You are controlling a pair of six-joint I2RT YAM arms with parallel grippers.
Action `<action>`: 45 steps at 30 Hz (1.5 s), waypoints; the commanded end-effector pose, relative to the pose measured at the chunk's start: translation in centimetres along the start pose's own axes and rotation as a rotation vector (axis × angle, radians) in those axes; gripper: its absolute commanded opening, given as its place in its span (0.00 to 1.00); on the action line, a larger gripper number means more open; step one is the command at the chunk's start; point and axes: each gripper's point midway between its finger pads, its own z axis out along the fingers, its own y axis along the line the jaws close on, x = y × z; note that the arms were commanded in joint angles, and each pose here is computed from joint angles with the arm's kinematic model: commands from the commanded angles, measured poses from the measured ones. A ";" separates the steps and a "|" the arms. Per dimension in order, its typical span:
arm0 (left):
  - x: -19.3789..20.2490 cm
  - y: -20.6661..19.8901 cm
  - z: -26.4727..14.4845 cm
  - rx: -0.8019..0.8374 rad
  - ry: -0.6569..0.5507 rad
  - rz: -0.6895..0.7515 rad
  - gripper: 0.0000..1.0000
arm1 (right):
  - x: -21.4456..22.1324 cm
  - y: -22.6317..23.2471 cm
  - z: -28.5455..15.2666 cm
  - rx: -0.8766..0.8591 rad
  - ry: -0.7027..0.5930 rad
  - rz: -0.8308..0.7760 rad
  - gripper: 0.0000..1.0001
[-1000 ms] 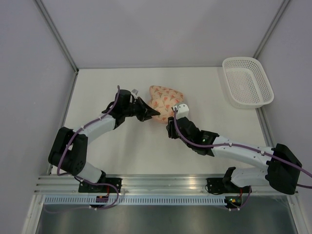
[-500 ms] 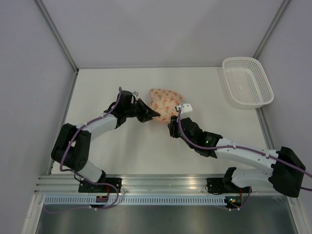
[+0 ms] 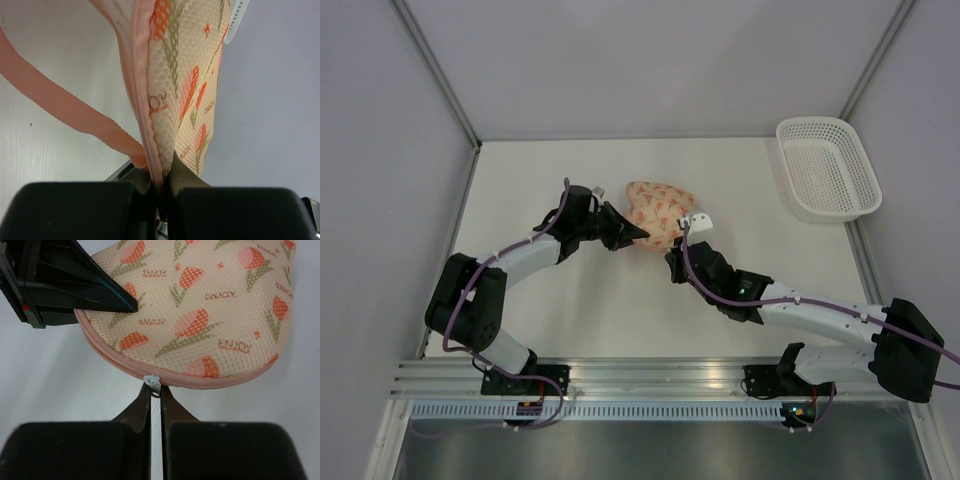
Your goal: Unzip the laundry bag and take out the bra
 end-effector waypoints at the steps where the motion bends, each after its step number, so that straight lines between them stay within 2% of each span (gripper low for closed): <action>1: 0.0 -3.0 -0.5 0.091 0.004 0.008 0.02 | -1.9 -0.2 -0.6 0.007 -0.073 0.033 0.01; 6: -0.3 -1.7 -0.2 0.067 0.000 -0.006 0.02 | -2.3 -1.2 -1.4 0.045 -0.083 0.033 0.01; 13: -0.8 -0.7 -0.5 0.048 -0.013 0.001 0.02 | -0.6 -3.7 -2.2 0.149 -0.019 -0.013 0.00; 19: -1.3 0.1 -1.4 0.035 -0.012 0.021 0.02 | 0.5 -4.2 -2.0 0.170 0.016 -0.034 0.00; 25: -1.2 1.7 -2.3 0.028 0.045 0.080 0.02 | 1.3 -4.5 -1.7 0.189 0.049 -0.058 0.00; 34: 1.1 4.9 -4.3 0.010 0.187 0.172 0.02 | 2.6 -4.9 -0.9 0.212 0.109 -0.090 0.01; 39: 1.6 6.4 -5.7 -0.015 0.211 0.213 0.02 | 3.0 -5.1 -0.6 0.223 0.133 -0.101 0.00; 45: 2.7 6.4 -7.6 -0.009 0.238 0.261 0.02 | 3.5 -5.2 -0.2 0.222 0.152 -0.106 0.01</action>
